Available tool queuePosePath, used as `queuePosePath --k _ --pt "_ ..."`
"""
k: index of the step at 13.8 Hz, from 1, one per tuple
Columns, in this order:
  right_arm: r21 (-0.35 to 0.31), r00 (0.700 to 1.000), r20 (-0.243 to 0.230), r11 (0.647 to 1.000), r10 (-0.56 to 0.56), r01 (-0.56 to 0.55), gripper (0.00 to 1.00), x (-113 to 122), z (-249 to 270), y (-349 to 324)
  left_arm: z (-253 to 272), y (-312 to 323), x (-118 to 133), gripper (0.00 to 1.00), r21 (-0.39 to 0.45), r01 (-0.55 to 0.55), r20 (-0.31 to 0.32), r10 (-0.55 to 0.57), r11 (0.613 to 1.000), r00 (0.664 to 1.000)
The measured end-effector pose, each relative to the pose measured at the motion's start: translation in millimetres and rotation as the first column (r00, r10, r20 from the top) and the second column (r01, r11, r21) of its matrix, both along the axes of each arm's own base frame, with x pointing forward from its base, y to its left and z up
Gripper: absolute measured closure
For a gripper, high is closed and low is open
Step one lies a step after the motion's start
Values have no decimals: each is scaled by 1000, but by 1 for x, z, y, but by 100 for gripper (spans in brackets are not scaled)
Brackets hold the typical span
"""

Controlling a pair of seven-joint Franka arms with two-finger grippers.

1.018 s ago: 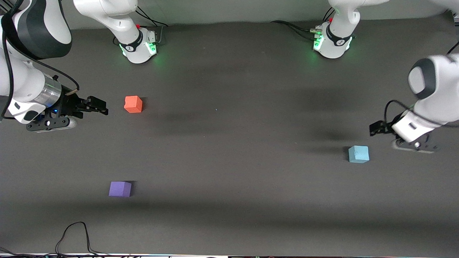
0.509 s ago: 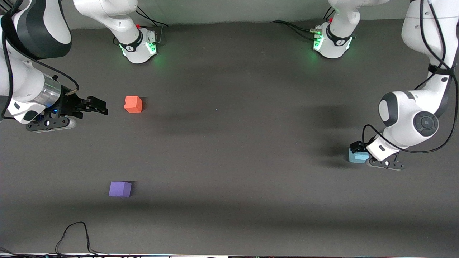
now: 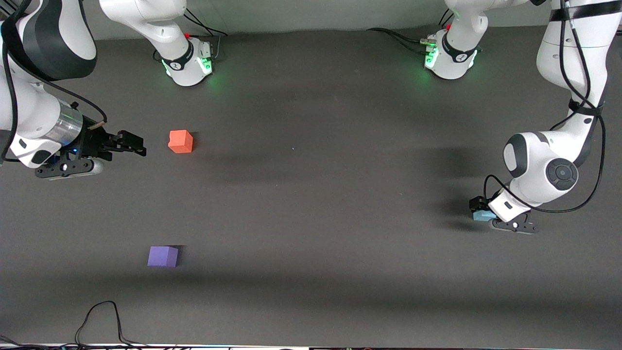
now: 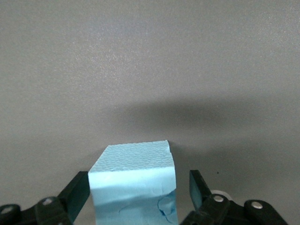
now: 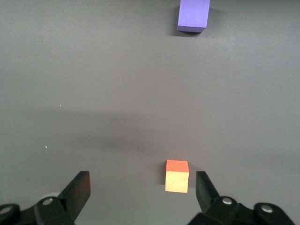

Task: Place blue block between orange and purple blocks
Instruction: 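Lower the left gripper onto the light-blue cube and close it, then lift the blue cube with the left gripper and carry it to mid-table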

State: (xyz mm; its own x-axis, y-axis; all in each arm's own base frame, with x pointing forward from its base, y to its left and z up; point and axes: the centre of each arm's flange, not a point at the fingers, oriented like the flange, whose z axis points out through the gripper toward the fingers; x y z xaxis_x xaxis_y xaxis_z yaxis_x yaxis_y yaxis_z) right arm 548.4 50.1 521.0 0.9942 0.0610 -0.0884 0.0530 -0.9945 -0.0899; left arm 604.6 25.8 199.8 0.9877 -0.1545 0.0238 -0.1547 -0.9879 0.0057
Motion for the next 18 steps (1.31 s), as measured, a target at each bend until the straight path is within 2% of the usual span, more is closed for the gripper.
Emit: queuePosePath --k 2,3,4,8,10,14,16,18 --pt "0 1000 0 1000 0 0 0 0 0 0 0 0 0 26 0 -1 0 1 1000 1000" --pt "0 1000 -1 1000 0 0 0 0 0 0 0 0 0 40 0 -2 1 2 1000 1000" --pt "0 1000 -1 1000 0 0 0 0 -1 0 1 0 1 44 0 -2 2 2 1000 1000" --pt "0 1000 -5 1000 0 0 0 1 -3 0 7 2 4 48 1 -4 -1 4 1000 1000" --pt "0 1000 -6 1000 0 0 0 1 -3 0 32 4 14 48 0 -9 -49 9 1000 999" --pt "0 1000 -7 1000 0 0 0 1 -4 0 149 -7 25 48 3 -59 -139 58 998 989" --pt "0 1000 -8 1000 0 0 0 1 -5 0 204 -44 21 48 12 -83 -179 83 997 980" --pt "0 1000 -8 1000 0 0 0 2 -5 0 244 -112 19 48 23 -127 -178 129 992 975"
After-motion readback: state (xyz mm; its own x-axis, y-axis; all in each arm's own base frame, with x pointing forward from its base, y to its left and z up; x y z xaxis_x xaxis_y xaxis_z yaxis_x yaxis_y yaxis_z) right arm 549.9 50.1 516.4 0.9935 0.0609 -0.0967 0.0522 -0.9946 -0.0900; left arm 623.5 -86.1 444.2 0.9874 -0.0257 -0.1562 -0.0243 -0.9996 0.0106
